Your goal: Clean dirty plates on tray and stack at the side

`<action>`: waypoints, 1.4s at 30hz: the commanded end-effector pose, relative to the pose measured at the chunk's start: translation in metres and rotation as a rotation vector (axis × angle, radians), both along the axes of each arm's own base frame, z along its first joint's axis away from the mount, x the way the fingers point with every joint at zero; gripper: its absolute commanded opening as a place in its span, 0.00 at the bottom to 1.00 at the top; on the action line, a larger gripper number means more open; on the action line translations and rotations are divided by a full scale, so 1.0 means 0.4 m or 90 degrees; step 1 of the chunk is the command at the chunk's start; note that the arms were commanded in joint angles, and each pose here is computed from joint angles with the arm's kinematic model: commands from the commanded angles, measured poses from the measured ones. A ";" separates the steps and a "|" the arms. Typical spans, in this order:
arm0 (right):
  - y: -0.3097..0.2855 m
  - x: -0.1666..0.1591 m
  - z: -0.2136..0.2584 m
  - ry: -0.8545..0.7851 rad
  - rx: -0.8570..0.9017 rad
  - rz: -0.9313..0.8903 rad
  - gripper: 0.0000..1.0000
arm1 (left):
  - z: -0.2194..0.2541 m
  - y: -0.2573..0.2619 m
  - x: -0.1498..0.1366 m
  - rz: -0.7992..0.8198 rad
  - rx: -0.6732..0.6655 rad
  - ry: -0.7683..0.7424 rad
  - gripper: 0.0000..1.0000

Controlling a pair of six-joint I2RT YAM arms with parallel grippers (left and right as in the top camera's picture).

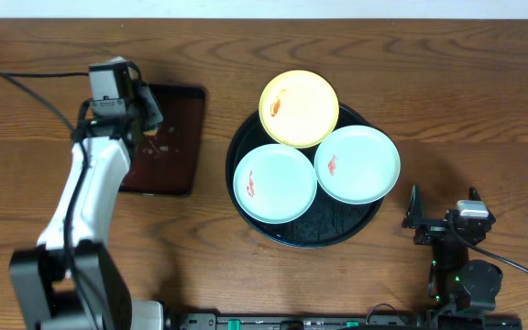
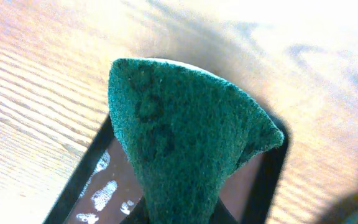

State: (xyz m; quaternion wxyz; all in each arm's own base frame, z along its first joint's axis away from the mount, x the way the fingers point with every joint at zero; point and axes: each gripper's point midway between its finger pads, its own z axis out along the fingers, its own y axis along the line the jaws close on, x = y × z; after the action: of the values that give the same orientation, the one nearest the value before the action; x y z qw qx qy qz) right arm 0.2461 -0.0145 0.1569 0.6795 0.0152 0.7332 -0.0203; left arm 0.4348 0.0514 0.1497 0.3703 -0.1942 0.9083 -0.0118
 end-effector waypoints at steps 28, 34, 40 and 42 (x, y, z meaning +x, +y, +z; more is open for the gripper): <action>-0.006 -0.001 -0.004 0.003 -0.001 -0.007 0.99 | 0.114 -0.069 -0.002 -0.052 -0.093 -0.091 0.07; -0.006 -0.001 -0.004 0.003 -0.001 -0.007 0.99 | 0.127 -0.050 -0.023 -0.029 -0.070 -0.092 0.07; -0.006 -0.001 -0.004 0.003 0.000 -0.006 0.99 | -0.147 -0.017 0.011 0.009 -0.056 0.059 0.08; -0.006 -0.001 -0.004 0.003 -0.001 -0.007 0.99 | -0.188 -0.015 0.009 0.010 -0.059 0.082 0.08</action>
State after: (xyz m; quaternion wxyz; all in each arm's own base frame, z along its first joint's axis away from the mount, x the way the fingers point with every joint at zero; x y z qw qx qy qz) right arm 0.2461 -0.0145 0.1569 0.6795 0.0152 0.7332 -0.0203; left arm 0.4438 0.0356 0.1111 0.3391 -0.2032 0.9163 -0.0641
